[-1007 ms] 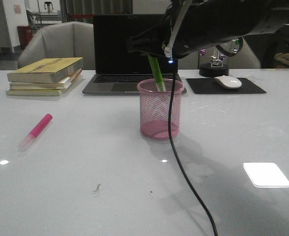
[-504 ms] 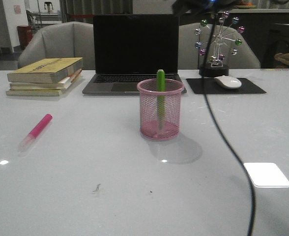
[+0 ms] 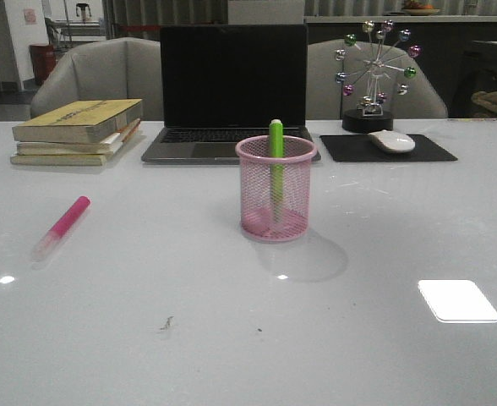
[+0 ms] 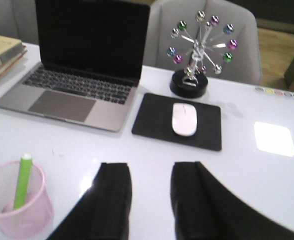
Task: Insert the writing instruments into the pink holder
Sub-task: 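Withdraw the right gripper upward away from the holder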
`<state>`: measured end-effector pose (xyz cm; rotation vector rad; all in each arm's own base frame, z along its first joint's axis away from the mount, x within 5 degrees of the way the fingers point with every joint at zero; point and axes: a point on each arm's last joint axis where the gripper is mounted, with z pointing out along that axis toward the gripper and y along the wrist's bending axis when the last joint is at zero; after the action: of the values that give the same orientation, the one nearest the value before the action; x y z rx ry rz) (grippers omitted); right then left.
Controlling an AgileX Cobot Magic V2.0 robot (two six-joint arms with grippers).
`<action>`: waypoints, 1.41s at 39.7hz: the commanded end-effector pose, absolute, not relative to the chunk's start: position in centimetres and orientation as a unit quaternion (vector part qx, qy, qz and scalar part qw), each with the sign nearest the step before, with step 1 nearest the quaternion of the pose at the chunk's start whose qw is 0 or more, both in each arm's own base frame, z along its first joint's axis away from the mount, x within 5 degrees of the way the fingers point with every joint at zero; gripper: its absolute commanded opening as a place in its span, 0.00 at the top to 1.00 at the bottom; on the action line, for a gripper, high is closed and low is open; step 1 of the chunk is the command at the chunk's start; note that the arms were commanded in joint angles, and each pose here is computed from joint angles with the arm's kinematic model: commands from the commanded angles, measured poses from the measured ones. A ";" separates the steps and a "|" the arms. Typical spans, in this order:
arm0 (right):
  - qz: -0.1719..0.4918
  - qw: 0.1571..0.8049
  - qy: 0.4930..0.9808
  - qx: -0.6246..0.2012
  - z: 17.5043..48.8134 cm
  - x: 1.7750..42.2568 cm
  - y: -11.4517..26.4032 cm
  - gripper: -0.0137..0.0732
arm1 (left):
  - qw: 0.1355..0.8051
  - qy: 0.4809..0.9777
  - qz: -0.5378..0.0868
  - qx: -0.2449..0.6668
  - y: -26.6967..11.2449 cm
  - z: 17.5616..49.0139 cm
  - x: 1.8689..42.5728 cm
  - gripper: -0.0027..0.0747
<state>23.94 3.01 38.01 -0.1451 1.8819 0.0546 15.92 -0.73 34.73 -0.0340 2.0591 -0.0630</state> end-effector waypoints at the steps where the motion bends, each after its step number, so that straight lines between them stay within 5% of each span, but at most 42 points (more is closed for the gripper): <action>1: 0.007 0.626 0.778 -0.051 38.9 21.2 1.8 0.46 | 0.560 0.827 -0.035 -0.018 -0.8 36.6 16.1 0.33; 17: 0.000 0.582 0.812 -0.042 35.9 14.9 0.9 0.46 | 0.560 0.828 -0.035 -0.018 -0.8 36.5 16.1 0.33; 56: -0.001 0.567 0.823 -0.042 35.5 14.6 0.9 0.46 | 0.528 0.846 -0.062 -0.035 -1.2 36.0 17.8 0.33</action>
<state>14.54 0.95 33.87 -0.0959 2.0338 0.0093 16.86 -1.07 34.28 -0.0691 2.1094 -0.1244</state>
